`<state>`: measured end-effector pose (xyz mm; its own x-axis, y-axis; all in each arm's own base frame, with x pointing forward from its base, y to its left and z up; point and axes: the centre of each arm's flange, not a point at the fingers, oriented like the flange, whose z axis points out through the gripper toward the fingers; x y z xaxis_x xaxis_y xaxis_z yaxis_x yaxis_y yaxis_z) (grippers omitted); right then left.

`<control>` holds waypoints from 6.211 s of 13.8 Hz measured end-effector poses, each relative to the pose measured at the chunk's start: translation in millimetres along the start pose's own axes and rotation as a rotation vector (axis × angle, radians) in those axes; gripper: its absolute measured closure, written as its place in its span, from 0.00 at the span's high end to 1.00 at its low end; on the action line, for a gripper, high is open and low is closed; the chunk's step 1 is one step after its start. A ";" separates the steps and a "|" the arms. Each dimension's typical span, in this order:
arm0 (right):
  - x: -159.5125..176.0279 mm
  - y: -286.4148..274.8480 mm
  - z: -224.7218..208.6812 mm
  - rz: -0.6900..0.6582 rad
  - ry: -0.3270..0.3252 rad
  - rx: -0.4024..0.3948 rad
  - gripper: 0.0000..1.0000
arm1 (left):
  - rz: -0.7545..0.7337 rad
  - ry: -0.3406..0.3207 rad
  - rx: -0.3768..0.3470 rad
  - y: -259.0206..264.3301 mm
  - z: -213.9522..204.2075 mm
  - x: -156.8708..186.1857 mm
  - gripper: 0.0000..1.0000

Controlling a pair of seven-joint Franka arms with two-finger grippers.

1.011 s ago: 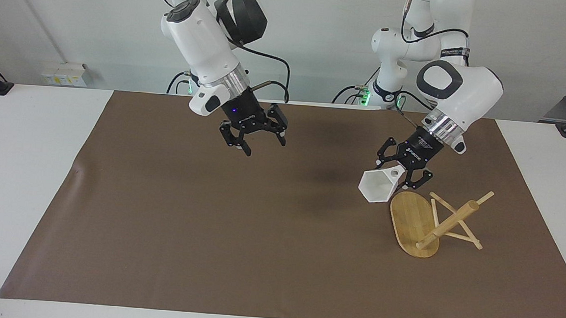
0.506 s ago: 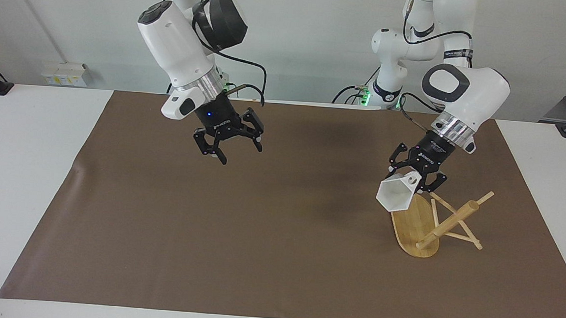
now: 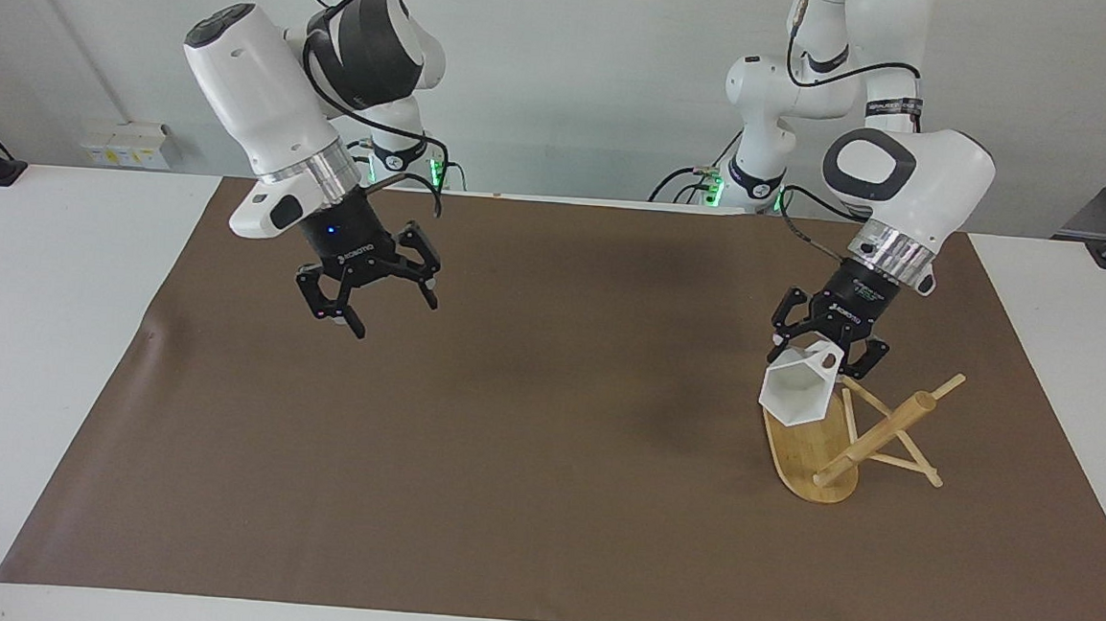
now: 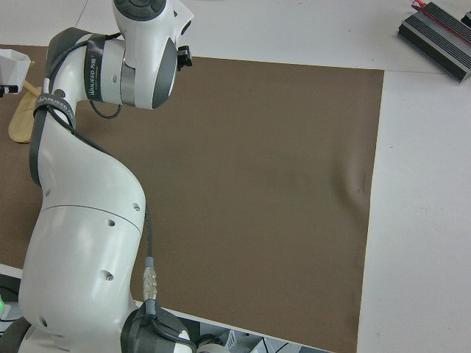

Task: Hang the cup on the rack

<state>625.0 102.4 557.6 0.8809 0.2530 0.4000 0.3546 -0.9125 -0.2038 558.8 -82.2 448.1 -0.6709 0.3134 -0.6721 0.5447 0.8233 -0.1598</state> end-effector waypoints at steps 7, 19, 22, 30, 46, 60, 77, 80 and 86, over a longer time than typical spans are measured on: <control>-18.5 49.3 -30.0 -0.055 -0.086 -0.138 1.00 | -0.041 -0.005 -0.041 3.5 9.6 3.7 0.72; -60.8 122.9 -55.1 0.053 -0.248 -0.197 1.00 | -0.111 -0.027 -0.076 7.8 10.4 0.4 0.72; -73.1 136.2 -61.9 0.093 -0.290 -0.191 1.00 | -0.157 -0.032 -0.087 11.3 10.7 1.3 0.72; -86.5 124.7 -93.1 0.167 -0.348 -0.233 1.00 | -0.229 -0.051 -0.125 18.5 13.5 2.5 0.72; -100.9 114.3 -115.4 0.359 -0.384 -0.256 1.00 | -0.279 -0.079 -0.162 31.3 5.4 1.4 1.00; -100.9 107.6 -120.6 0.443 -0.372 -0.275 1.00 | 0.302 0.244 -0.156 68.0 -89.5 -42.5 1.00; -106.5 120.0 -125.5 0.481 -0.366 -0.275 1.00 | 1.821 0.549 0.326 60.2 -126.6 -47.2 1.00; -108.0 123.5 -126.9 0.488 -0.365 -0.276 1.00 | 2.136 0.515 0.456 58.2 -129.2 -46.9 1.00; -106.3 119.8 -125.3 0.480 -0.366 -0.274 1.00 | 2.464 0.539 0.782 37.4 -168.4 -67.1 1.00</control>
<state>534.5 -74.1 602.7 0.9880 -0.1536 -0.0180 -0.1541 -0.9876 -0.0293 539.4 7.3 609.0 0.9956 0.0398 0.0847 0.0407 -0.9991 -0.0085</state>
